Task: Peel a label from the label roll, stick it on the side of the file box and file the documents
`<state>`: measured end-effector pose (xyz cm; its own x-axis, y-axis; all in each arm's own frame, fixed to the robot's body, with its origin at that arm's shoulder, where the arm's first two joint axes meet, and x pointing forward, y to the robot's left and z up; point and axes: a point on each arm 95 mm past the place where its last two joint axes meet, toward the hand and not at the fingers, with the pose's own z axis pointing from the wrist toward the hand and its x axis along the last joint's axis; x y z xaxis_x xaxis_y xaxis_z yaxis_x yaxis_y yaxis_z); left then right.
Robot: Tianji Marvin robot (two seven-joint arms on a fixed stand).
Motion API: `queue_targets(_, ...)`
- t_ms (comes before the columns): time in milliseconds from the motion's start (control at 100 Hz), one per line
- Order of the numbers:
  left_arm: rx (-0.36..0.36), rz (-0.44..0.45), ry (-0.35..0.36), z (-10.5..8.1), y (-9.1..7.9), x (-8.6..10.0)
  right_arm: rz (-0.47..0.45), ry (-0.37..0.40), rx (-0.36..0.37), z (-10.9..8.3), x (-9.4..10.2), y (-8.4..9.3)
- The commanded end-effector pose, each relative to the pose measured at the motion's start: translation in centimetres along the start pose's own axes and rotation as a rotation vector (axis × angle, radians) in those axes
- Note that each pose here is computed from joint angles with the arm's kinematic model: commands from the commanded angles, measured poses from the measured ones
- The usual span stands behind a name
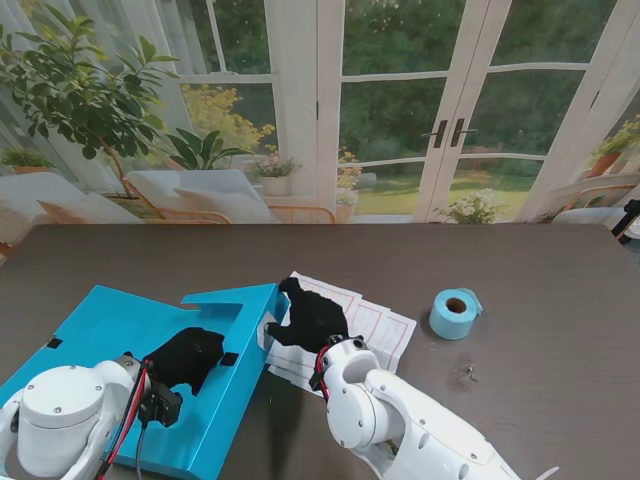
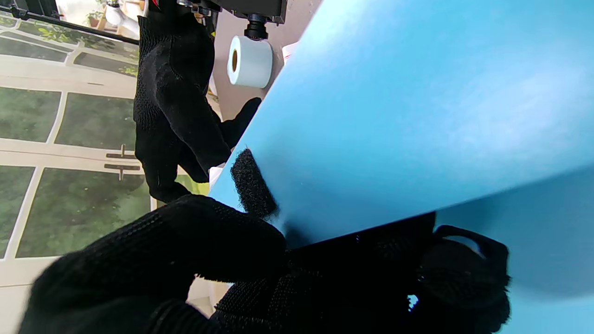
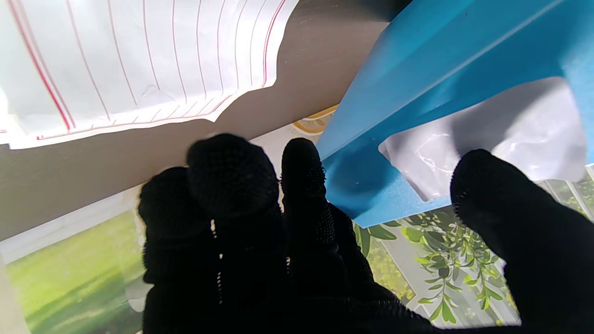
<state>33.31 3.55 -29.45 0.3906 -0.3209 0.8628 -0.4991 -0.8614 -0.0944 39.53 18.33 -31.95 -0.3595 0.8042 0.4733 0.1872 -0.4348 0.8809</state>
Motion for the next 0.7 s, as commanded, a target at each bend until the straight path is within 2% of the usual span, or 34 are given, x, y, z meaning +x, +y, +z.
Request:
queue_targets(0,-0.023,-0.008,0.008,0.02,0.45,0.26,0.011,0.018,0.026,-0.32,0.65,-0.52)
queue_targets(690,-0.002,-0.015,-0.01,0.23,0.59,0.25,0.046,0.005,0.055,-0.56,0.72,-0.62)
